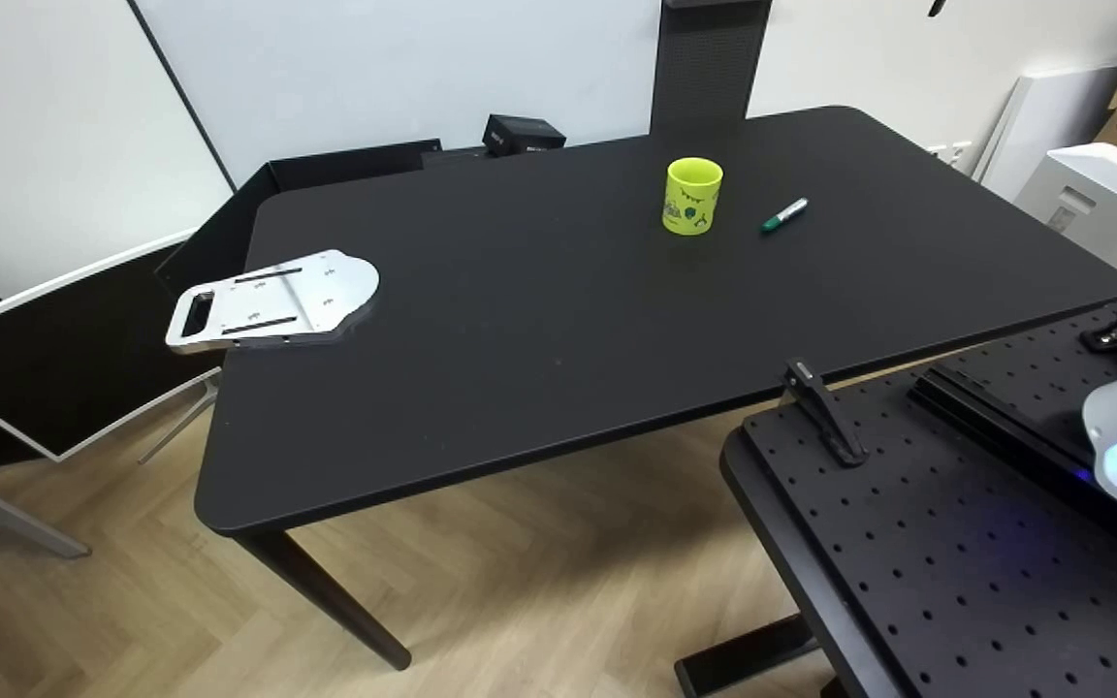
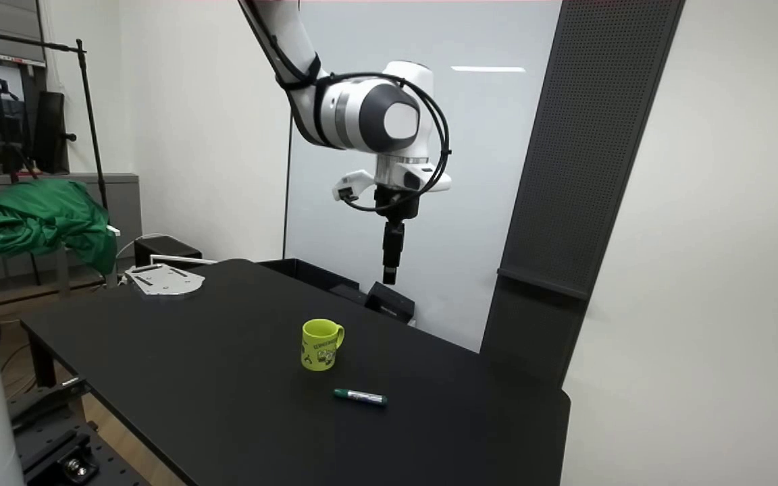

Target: Pick up the green marker and put it in the yellow cup

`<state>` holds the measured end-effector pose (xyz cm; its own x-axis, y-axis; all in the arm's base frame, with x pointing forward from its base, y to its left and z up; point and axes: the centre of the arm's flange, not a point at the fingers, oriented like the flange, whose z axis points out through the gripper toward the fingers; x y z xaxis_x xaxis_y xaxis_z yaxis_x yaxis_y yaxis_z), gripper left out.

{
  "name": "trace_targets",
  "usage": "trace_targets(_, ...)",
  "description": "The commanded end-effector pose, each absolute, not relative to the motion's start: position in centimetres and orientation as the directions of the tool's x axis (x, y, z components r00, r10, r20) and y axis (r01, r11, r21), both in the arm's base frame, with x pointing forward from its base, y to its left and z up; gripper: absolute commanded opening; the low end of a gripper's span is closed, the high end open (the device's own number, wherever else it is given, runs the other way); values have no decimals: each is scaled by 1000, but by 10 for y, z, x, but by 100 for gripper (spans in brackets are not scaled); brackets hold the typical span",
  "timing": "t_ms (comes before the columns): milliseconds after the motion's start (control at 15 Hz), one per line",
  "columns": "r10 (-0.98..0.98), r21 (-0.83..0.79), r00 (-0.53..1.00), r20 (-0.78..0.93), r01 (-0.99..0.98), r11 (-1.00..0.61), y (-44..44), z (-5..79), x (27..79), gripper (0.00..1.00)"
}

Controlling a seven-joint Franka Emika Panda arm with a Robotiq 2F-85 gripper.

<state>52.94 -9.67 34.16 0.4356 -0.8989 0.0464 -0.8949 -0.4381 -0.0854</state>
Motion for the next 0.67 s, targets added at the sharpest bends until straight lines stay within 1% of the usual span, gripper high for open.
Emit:
trace_targets(0, -954, -105, 296, 37, -949, -299, -89, 334, 559, 100)
trace_targets(267, -970, -104, 241, 39, -964, -244, -82, 320, 577, 100)
trace_targets(600, -972, -89, 233, 41, -968, -235, -73, 303, 592, 100)
